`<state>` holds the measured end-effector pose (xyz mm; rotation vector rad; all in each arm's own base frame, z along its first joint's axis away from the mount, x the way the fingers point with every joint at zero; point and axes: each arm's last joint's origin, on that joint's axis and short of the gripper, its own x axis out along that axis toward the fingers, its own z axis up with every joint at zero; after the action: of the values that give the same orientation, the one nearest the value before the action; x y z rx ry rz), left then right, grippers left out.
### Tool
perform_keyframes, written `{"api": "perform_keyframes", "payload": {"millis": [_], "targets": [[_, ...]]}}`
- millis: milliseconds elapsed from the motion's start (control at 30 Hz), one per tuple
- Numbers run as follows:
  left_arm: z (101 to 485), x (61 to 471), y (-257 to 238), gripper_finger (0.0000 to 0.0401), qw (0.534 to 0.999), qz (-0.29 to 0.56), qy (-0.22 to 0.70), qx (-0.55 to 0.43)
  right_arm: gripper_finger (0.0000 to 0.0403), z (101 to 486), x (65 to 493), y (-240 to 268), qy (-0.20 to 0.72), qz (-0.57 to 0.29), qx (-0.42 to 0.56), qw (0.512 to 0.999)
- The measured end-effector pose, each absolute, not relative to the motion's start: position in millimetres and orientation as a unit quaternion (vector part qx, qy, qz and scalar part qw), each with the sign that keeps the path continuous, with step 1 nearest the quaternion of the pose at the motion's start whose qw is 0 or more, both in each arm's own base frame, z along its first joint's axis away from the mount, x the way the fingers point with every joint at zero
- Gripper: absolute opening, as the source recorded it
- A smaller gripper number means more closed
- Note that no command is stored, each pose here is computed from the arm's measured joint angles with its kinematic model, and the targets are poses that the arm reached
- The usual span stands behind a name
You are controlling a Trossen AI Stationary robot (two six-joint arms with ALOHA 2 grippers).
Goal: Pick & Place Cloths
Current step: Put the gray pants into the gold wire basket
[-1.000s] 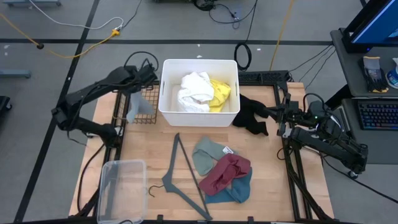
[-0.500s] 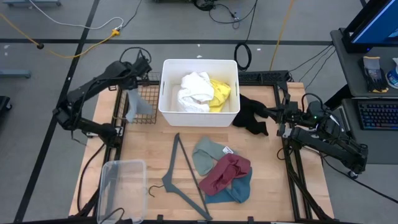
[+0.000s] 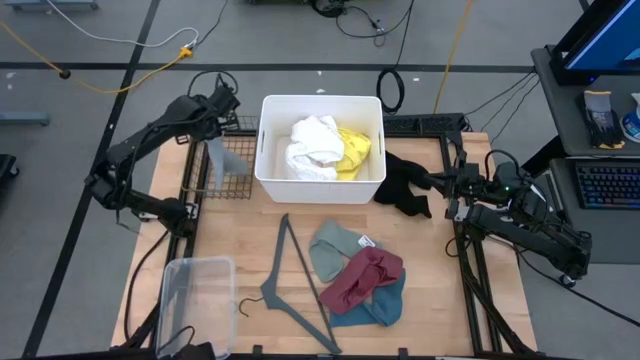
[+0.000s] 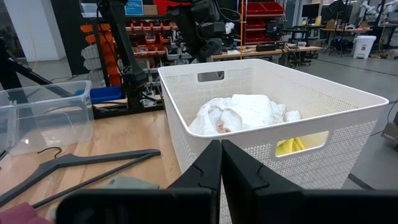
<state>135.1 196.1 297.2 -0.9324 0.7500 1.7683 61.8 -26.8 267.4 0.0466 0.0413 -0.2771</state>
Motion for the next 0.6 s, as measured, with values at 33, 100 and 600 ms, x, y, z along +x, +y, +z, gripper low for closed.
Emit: {"api": "perform_keyframes", "payload": {"millis": [33, 100, 600], "targets": [[297.1, 135.2, 196.0, 0.0007, 0.483, 0.724, 0.308, -0.384, 0.0004, 267.4, 61.8, -26.8, 0.021, -0.138, 0.023, 0.99], [295.8, 136.1, 196.5, 0.0013, 0.483, 0.72, 0.313, -0.388, 0.0004, 267.4, 61.8, -26.8, 0.021, -0.138, 0.023, 0.99], [261.8, 153.8, 211.7, 0.003, 0.475, 0.647, 0.425, -0.418, 0.0004, 267.5, 61.8, -26.8, 0.02, -0.138, 0.028, 0.99]]}}
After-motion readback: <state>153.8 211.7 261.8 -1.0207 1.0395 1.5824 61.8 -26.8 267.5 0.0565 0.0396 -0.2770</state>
